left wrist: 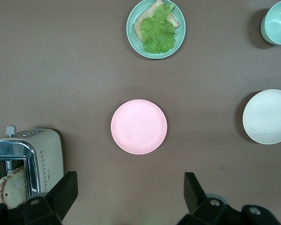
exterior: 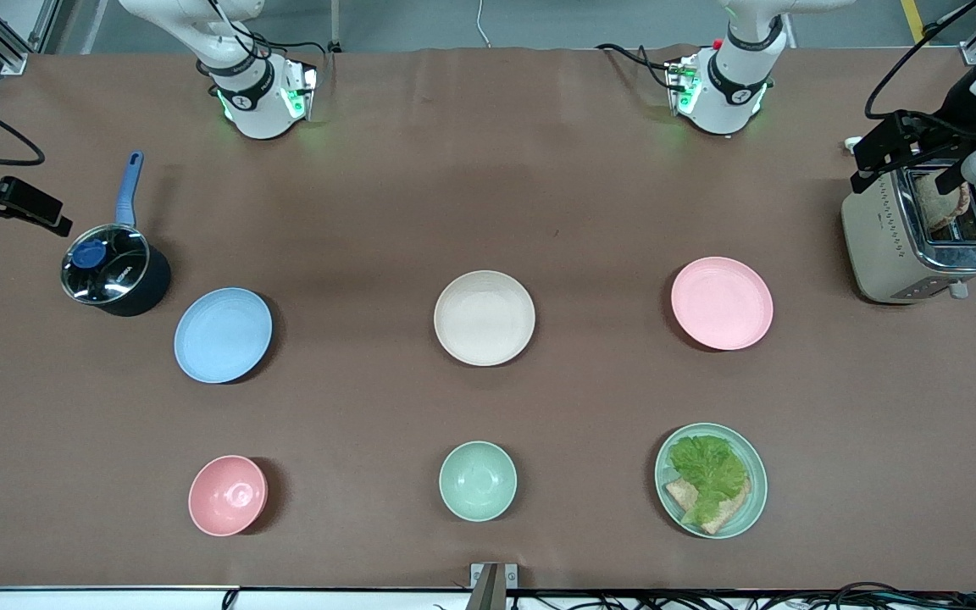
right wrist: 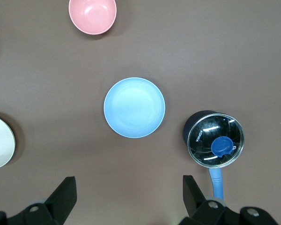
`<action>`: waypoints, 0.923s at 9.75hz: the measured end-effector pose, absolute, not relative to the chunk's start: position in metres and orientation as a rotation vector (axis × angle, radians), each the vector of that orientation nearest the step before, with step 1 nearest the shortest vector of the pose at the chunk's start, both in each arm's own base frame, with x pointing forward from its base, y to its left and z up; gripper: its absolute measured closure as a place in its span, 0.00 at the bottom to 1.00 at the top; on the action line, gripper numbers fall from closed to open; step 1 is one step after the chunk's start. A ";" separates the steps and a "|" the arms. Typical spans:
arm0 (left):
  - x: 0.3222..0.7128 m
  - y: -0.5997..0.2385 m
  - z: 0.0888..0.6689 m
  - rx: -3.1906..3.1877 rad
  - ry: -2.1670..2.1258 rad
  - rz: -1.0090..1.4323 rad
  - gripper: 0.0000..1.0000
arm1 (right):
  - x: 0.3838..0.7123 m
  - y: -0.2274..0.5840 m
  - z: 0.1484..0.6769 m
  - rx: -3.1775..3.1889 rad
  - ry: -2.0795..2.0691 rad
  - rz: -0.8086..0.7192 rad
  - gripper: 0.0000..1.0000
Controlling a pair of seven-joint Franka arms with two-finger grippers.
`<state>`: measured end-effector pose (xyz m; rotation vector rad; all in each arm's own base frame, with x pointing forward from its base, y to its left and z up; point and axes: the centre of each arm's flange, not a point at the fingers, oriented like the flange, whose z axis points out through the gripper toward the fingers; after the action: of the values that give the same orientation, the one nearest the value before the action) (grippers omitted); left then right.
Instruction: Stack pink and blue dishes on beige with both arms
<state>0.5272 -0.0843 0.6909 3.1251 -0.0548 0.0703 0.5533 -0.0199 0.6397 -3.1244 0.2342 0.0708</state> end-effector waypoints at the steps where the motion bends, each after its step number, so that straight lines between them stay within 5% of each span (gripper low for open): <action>1: 0.527 -0.084 0.691 3.125 -0.052 0.071 0.00 | 0.554 -0.020 0.640 -3.124 0.234 0.064 0.00; 9: 0.549 -0.026 0.646 3.003 0.047 0.016 0.02 | 0.556 -0.019 0.638 -3.115 0.160 0.061 0.00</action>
<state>0.5494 -0.0258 0.6462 3.0034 0.0466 0.0156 0.5561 -0.0191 0.6380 -3.1148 0.1595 0.0607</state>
